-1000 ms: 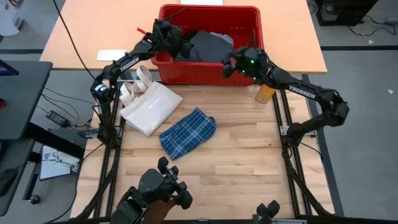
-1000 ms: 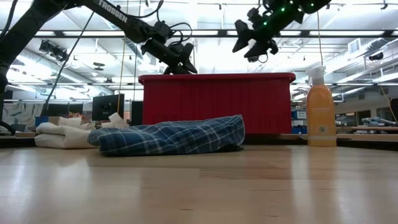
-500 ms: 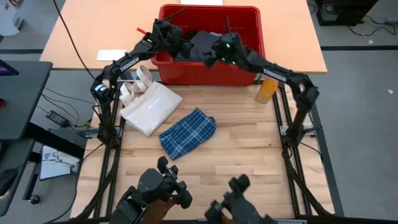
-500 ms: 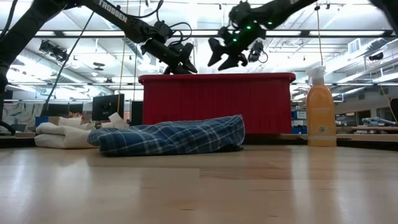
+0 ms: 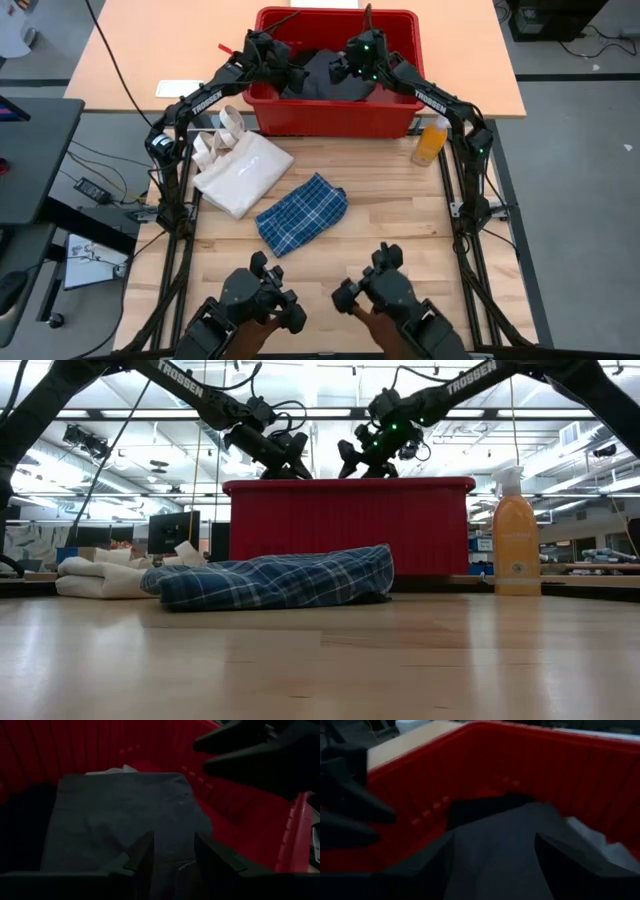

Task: Fold Laundry from Bin
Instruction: Remove the dark gray shorts from the red organizer bin

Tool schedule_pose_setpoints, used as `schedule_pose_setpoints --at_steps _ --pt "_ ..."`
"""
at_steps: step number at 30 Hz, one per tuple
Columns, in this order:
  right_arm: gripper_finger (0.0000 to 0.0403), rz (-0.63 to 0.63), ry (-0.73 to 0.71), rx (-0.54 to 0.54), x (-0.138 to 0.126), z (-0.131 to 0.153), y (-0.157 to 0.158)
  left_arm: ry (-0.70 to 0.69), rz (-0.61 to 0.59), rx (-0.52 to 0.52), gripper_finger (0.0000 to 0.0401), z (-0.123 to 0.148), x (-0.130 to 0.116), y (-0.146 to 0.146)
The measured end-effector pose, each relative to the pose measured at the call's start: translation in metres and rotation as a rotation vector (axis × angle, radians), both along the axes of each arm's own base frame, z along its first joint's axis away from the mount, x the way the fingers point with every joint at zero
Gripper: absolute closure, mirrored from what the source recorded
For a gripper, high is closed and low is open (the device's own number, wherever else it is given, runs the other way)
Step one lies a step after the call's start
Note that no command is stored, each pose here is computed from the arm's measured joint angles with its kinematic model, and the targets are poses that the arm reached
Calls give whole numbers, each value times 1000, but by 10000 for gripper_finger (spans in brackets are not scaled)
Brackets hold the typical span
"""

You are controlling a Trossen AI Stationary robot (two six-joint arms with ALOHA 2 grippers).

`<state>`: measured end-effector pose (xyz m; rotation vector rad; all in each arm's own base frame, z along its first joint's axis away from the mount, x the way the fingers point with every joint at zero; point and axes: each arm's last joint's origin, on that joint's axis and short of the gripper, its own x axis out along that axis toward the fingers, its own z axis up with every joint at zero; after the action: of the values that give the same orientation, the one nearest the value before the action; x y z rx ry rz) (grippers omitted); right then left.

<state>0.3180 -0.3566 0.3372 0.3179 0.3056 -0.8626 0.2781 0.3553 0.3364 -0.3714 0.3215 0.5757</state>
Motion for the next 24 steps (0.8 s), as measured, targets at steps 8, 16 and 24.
schedule_pose_setpoints --at_steps 8,16,24 --pt "85 -5 -13 22 -16 -6 -19 5 0 -7 257 -1 0 0" --pt "55 -53 -20 101 -28 -24 -36 6 0 -8 257 -1 0 0" --pt "29 -179 -67 286 -44 -43 -48 17 -1 -21 257 -2 -1 -1"
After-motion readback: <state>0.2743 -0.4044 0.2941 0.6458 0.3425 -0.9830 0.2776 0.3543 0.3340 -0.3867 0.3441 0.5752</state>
